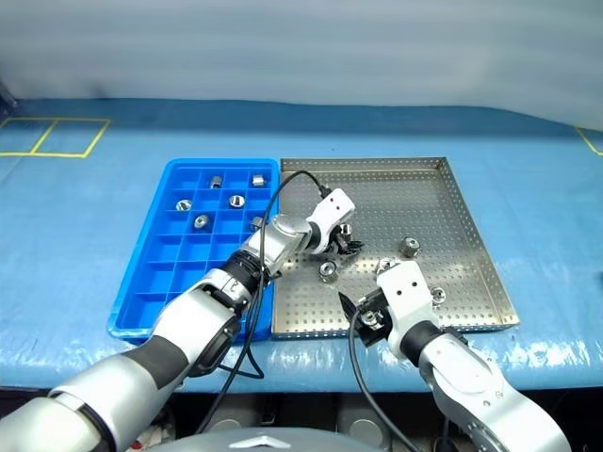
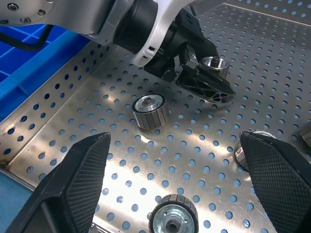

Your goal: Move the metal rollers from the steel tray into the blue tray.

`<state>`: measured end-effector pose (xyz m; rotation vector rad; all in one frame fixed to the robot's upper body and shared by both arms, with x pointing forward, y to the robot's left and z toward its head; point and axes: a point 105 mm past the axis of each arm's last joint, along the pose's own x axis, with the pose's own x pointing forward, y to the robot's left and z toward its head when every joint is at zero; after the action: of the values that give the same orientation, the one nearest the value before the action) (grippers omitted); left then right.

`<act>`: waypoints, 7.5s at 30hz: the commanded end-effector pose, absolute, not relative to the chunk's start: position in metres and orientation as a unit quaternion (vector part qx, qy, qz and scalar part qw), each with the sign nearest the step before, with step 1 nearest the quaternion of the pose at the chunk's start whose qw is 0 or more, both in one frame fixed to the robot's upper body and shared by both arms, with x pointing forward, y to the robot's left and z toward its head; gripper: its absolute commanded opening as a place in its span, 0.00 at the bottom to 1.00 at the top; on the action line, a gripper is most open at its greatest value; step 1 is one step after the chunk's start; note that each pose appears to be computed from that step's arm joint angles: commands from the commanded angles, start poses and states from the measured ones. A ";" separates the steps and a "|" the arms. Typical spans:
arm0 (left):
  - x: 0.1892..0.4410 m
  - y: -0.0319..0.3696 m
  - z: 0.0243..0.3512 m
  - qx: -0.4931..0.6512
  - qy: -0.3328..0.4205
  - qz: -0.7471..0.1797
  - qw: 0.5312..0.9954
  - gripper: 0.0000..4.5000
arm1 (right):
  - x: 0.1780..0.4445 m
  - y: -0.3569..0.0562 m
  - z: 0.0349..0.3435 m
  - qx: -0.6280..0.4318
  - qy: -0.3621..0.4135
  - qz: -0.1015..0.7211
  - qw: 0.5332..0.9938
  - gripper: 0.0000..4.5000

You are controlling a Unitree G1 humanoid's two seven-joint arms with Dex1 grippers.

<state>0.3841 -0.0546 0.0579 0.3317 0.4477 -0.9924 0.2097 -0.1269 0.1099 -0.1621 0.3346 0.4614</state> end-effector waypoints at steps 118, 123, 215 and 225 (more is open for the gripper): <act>0.320 -0.014 0.123 0.186 0.066 -0.604 0.772 0.38 | 0.211 -0.106 0.123 -0.097 0.112 0.285 0.947 1.00; 0.333 0.012 0.154 0.120 0.003 -0.503 0.856 0.38 | 0.219 -0.096 0.129 -0.107 0.094 0.317 0.938 1.00; 0.325 -0.089 0.107 0.150 0.045 -0.582 0.798 1.00 | 0.182 -0.167 0.118 -0.076 0.111 0.119 0.984 1.00; 0.326 -0.107 0.083 0.150 0.060 -0.572 0.804 1.00 | 0.187 -0.167 0.115 -0.070 0.112 0.084 0.988 1.00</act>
<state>0.3253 -0.0981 0.0703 0.3136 0.1928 -1.2211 0.1867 -0.1682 0.1049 -0.1270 0.2638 0.1885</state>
